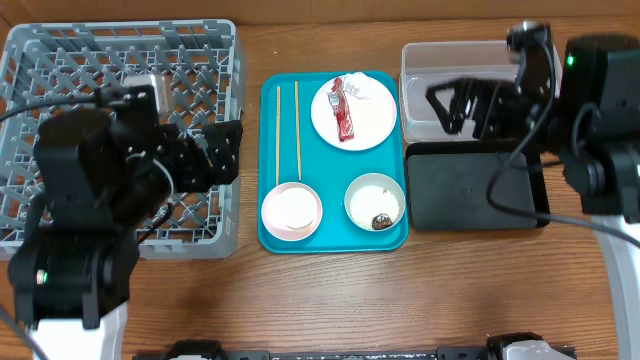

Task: Sort waste into correct bins and load items into the dishwasher
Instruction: 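Reach the right gripper to the plate and grasp the red wrapper and tissue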

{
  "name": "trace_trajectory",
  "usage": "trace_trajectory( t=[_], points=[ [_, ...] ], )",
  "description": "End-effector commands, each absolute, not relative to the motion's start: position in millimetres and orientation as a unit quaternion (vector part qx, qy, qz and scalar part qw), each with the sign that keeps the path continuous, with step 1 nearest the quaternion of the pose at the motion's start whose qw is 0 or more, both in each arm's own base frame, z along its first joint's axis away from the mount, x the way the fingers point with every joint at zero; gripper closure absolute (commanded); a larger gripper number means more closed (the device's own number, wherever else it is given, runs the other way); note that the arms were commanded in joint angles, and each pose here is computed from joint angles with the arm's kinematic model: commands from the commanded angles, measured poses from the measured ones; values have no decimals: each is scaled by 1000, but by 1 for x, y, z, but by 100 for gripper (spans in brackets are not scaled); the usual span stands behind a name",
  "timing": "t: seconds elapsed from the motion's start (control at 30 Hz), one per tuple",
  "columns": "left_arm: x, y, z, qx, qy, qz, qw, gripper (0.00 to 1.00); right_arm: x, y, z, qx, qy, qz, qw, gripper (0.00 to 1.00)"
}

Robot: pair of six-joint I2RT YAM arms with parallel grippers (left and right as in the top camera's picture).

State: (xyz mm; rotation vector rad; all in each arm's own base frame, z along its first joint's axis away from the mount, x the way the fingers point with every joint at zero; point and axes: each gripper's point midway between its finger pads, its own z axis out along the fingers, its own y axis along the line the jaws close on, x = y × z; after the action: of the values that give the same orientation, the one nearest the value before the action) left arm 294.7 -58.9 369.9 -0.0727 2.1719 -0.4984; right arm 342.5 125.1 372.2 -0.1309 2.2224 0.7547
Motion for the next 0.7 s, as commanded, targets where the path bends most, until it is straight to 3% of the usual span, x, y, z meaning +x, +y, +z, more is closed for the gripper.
trace_trajectory(
  t=[0.0,0.47,0.67],
  points=[
    [302,-60,364,-18,883,-200,424,0,343,158,381,-113,849,363,367,0],
    [330,-62,298,-41,930,-198,308,0,419,240,189,-136,944,150,260,1],
    [307,-68,264,-57,954,-209,207,0,458,251,120,-124,951,137,248,18]
  ],
)
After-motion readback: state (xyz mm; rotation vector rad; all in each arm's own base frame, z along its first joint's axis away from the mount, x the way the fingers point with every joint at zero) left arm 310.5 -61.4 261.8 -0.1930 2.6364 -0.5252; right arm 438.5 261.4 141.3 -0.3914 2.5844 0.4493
